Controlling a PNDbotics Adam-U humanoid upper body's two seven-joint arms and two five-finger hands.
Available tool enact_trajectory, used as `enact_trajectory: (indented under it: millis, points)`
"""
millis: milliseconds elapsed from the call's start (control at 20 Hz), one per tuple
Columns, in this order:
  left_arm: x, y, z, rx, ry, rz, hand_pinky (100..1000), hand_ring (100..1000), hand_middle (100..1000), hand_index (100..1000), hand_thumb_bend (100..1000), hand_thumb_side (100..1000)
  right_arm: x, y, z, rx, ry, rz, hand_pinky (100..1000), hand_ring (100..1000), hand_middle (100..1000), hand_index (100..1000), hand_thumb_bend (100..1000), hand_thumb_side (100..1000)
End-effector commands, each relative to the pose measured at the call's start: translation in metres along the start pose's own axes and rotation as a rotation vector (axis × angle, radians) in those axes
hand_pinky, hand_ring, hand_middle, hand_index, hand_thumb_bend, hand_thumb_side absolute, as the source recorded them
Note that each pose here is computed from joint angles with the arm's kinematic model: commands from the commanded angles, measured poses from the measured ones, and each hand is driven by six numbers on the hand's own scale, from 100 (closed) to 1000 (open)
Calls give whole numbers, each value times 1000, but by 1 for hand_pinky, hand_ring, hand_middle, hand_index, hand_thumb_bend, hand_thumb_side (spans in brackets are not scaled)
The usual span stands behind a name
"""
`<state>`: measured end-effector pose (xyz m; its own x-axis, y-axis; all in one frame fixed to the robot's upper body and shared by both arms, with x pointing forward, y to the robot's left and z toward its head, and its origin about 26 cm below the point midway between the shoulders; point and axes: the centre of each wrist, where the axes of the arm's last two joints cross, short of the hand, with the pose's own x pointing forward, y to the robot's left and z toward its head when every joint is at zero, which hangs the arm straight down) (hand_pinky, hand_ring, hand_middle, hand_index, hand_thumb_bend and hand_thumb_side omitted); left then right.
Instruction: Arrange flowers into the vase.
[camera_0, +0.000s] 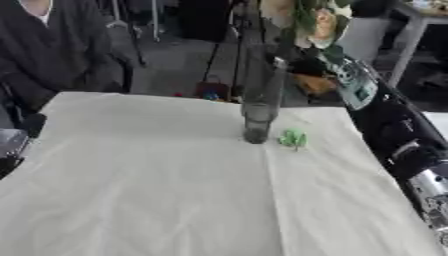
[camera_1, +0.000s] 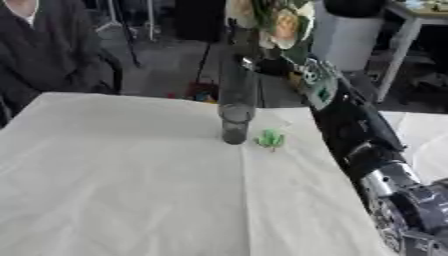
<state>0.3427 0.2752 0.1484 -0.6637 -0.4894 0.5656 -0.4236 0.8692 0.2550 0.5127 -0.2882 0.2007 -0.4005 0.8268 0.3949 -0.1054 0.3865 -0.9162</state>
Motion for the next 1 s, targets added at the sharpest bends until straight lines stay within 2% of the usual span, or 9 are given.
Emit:
enact_trajectory:
  millis: [50,700,1000]
  points:
    - [3,5,-8,14,-25,-11,609,423,466,387,755,334,-7,-20,6,-43,25,19,1000,1000,983,1000,431,929]
    - [3,6,-7,15,-23,-12,610,423,466,387,754,334,-12,-19,9,-46,39,13,1000,1000,985,1000,407,938]
    - [1,8,-7,23,-20,-20,610,423,466,387,754,333,-28,-22,22,-61,72,2,1000,1000,985,1000,401,937]
